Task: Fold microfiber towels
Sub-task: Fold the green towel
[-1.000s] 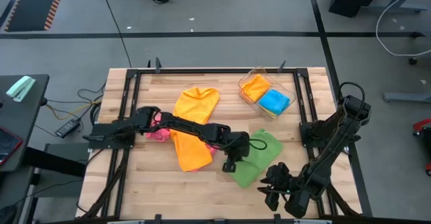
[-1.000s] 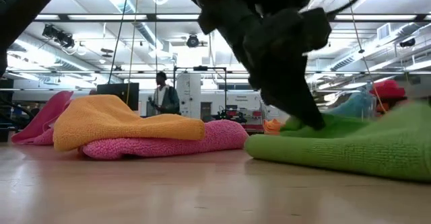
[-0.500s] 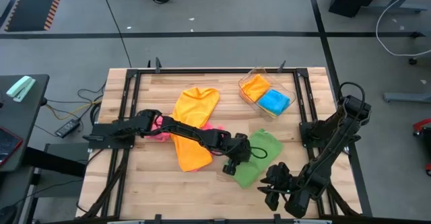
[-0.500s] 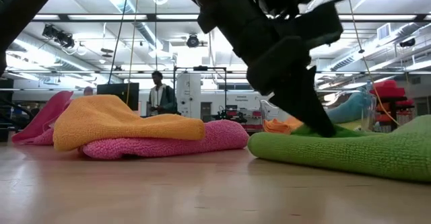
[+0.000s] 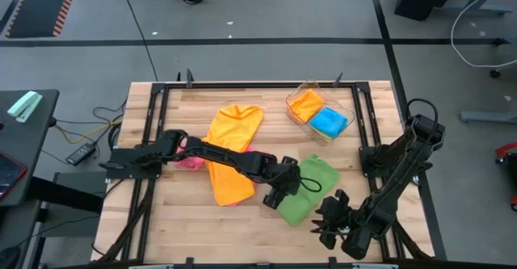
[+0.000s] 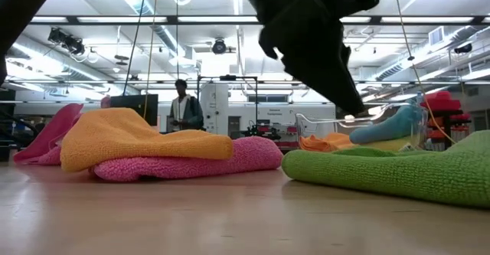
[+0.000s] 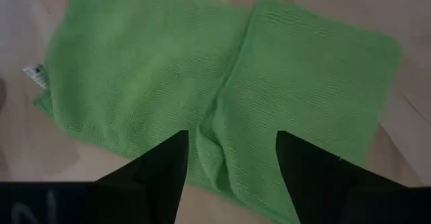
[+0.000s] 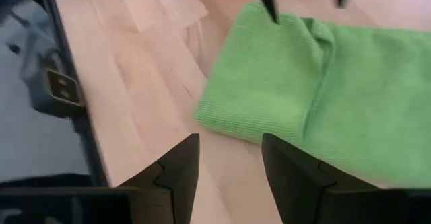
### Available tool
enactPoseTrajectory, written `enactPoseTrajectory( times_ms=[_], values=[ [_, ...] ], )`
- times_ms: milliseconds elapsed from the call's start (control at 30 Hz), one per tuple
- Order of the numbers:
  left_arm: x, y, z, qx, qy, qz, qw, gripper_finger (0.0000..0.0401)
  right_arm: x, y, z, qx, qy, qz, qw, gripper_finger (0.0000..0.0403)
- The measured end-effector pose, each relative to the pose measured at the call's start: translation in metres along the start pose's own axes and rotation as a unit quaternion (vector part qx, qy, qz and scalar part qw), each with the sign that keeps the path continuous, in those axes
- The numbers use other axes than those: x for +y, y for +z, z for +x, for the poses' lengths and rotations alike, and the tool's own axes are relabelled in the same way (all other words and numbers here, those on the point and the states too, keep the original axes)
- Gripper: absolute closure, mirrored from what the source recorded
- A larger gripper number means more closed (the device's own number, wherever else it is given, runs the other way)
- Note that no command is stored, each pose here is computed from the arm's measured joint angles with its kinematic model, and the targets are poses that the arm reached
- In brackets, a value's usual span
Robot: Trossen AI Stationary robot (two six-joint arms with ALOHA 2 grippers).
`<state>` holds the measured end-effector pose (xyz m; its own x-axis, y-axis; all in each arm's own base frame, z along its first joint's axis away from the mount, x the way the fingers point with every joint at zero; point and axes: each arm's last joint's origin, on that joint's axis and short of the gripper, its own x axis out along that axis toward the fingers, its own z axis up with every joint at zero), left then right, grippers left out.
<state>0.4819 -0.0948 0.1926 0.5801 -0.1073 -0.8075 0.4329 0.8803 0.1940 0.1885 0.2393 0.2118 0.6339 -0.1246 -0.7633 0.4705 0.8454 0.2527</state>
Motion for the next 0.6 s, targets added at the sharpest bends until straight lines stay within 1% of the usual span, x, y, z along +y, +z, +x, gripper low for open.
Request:
enactPoseTrajectory(
  times_ms=[133,233,300,400,467,567,600],
  values=[
    [-0.002,0.000,-0.008,0.032,-0.027,0.002,0.999,0.0184,-0.002,-0.001,0.000,0.000,-0.006,-0.051,0.999,0.0233],
    [-0.010,0.001,-0.011,0.043,-0.040,0.033,0.998,0.0194,-0.001,0.001,0.001,-0.005,-0.006,-0.095,0.995,0.0233],
    [-0.019,0.001,-0.010,0.050,-0.049,0.067,0.995,0.0195,-0.002,0.004,0.003,-0.006,-0.011,-0.111,0.994,0.0232],
    [-0.028,0.004,-0.011,0.045,-0.056,0.100,0.992,0.0183,-0.004,0.008,0.007,-0.002,-0.017,-0.105,0.994,0.0232],
    [-0.033,0.005,-0.011,0.045,-0.061,0.106,0.991,0.0168,-0.003,0.011,0.009,0.005,-0.014,-0.101,0.995,0.0232],
    [-0.040,0.001,-0.003,0.062,-0.071,0.121,0.988,0.0147,-0.001,0.014,0.011,0.005,-0.001,-0.106,0.994,0.0232],
    [-0.045,-0.004,0.002,0.081,-0.080,0.132,0.985,0.0142,0.000,0.014,0.011,0.005,0.002,-0.109,0.994,0.0232]
  ],
)
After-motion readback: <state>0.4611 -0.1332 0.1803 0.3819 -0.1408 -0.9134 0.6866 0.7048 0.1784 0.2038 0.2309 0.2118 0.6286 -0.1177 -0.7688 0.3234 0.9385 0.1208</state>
